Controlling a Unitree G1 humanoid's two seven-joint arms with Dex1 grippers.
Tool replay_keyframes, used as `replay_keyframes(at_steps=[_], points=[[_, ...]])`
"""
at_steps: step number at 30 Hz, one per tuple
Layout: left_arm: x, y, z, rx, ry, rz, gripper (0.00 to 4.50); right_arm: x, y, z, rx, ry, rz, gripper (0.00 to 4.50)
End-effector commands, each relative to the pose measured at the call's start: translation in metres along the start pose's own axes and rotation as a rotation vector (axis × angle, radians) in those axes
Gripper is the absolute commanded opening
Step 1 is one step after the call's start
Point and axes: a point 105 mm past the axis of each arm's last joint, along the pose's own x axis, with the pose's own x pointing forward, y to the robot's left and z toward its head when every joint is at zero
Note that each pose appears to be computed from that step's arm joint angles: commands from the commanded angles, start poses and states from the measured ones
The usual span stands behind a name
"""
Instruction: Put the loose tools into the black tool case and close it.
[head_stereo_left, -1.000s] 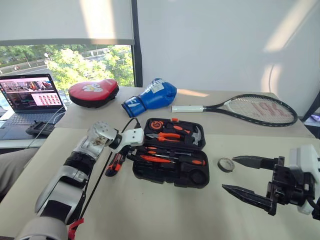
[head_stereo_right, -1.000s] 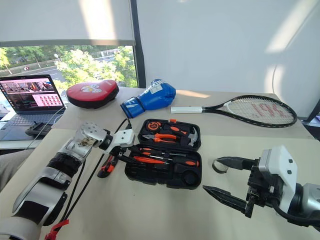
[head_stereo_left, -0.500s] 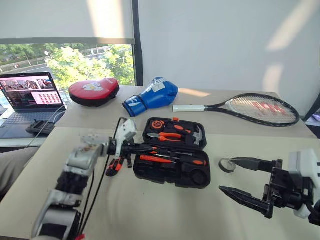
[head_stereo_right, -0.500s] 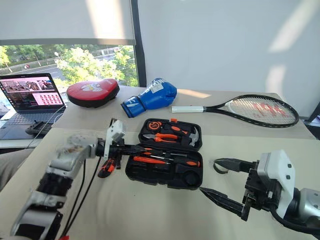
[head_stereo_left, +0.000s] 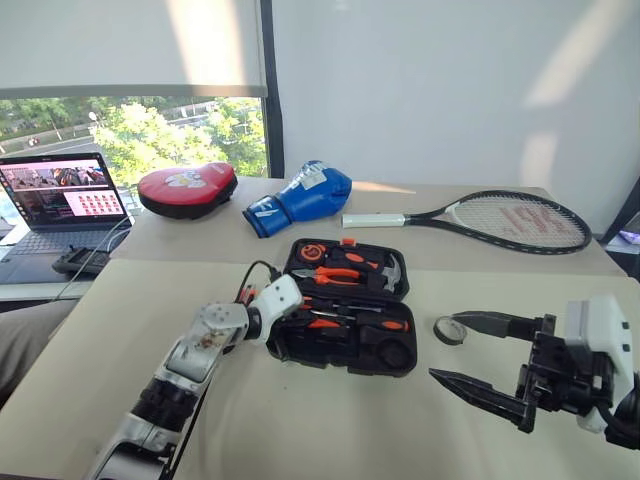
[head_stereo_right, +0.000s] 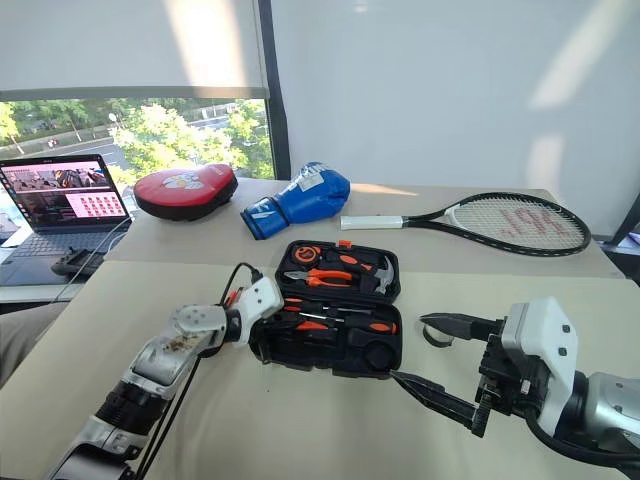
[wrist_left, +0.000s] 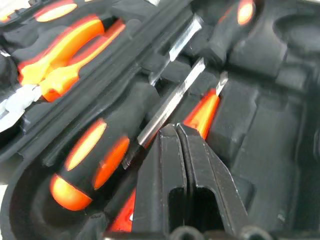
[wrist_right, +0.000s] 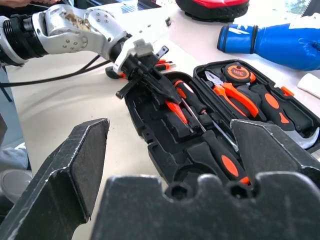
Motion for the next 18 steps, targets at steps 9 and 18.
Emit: replay_keyframes(at_steps=[9, 18], points=[[-0.044, 0.024, 0.037, -0.469, -0.356, 0.065, 0.32, 0.005, 0.004, 0.003, -0.008, -0.029, 0.038, 4.50], [-0.123, 0.045, 0.015, -0.487, -0.072, 0.577, 3.53, 0.009, -0.005, 0.001, -0.014, -0.049, 0.097, 4.50]])
